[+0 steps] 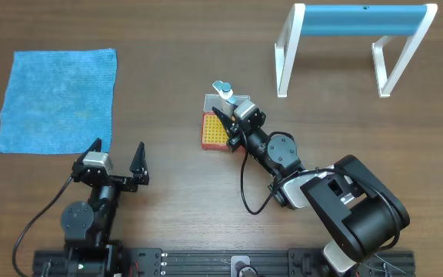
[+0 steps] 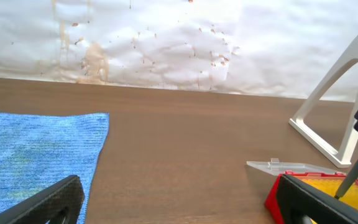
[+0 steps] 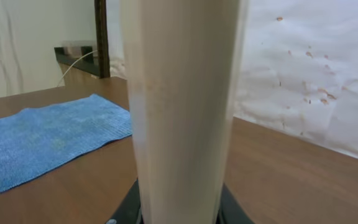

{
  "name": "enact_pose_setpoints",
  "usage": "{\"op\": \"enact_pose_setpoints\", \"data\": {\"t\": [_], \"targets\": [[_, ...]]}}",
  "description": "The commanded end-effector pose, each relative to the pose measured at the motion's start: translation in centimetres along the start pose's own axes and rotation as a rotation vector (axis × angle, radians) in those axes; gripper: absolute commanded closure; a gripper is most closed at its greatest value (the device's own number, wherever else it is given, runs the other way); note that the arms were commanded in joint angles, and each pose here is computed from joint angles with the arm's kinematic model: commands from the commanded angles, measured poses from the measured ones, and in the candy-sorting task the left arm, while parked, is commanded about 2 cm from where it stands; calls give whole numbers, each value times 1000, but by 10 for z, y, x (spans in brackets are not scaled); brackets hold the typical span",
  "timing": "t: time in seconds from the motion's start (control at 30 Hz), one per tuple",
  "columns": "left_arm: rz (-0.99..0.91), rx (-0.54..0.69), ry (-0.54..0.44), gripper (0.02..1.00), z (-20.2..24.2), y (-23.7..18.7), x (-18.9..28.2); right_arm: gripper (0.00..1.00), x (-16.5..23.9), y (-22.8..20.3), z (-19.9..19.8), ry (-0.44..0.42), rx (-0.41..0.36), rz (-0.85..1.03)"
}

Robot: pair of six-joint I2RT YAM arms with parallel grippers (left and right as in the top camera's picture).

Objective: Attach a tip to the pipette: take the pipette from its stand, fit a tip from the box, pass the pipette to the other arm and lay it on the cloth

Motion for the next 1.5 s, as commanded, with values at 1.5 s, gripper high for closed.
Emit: {"op": "enact_pose_setpoints", "data": {"t": [1.5], "targets": [[-1, 9, -10, 23, -1, -1, 0, 928, 4, 4, -5, -32, -11, -21]]}}
Point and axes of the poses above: each gripper's point midway between its finger pads, its own x axis back along the fingers, its own z axis along the line the jaws close on, y = z × x, the point moved 4 cm from there along x, back along the fingers, and after that the axes turned 9 degrees about -x, right-handed, at the moved point
